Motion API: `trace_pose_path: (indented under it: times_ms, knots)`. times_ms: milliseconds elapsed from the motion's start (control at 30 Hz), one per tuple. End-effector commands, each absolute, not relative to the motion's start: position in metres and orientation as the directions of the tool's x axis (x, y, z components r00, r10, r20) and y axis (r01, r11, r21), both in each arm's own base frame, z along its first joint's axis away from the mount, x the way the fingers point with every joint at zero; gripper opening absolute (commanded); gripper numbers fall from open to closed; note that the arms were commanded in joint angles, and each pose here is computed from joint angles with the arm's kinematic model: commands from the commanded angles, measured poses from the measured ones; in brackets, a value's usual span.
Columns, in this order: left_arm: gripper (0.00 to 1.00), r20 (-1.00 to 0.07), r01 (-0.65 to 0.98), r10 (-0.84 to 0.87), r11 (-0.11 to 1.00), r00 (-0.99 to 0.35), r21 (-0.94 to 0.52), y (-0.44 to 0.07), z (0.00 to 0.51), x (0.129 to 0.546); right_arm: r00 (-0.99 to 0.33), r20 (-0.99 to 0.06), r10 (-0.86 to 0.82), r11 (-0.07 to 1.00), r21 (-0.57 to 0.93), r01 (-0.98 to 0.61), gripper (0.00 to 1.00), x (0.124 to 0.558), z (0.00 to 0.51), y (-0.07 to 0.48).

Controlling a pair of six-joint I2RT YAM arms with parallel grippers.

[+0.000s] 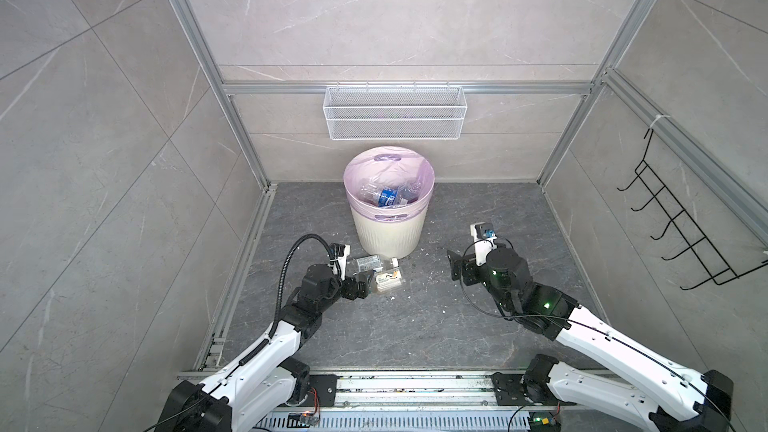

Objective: Throw the plastic bottles in the bin
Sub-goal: 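Draw the right gripper back while the left gripper moves toward the bottles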

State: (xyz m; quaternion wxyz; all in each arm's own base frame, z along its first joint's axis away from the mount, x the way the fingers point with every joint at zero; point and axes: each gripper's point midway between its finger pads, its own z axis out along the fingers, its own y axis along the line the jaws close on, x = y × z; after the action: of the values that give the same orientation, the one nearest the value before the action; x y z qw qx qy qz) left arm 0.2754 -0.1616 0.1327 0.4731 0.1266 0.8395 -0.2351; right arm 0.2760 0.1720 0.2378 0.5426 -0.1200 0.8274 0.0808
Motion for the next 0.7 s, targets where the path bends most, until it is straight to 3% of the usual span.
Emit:
trace_pose_path:
  times_ms: [0, 433, 667]
  knots:
    - [1.00, -0.894, 0.465, 0.006, 0.856, -0.448, -0.227, -0.167, 0.158, 0.283, -0.358, -0.933, -0.044, 0.957, 0.063, -0.282, 0.99, 0.274, 0.230, 0.172]
    - [1.00, -0.896, 0.483, 0.064, 0.858, -0.440, -0.176, -0.174, 0.156, 0.279, -0.336, -0.942, -0.027, 0.969, 0.059, -0.242, 1.00, 0.265, 0.200, 0.153]
    - [1.00, -0.865, 0.521, 0.182, 0.847, -0.468, -0.104, -0.191, 0.152, 0.269, -0.341, -0.940, -0.010, 0.977, 0.064, -0.205, 1.00, 0.264, 0.203, 0.145]
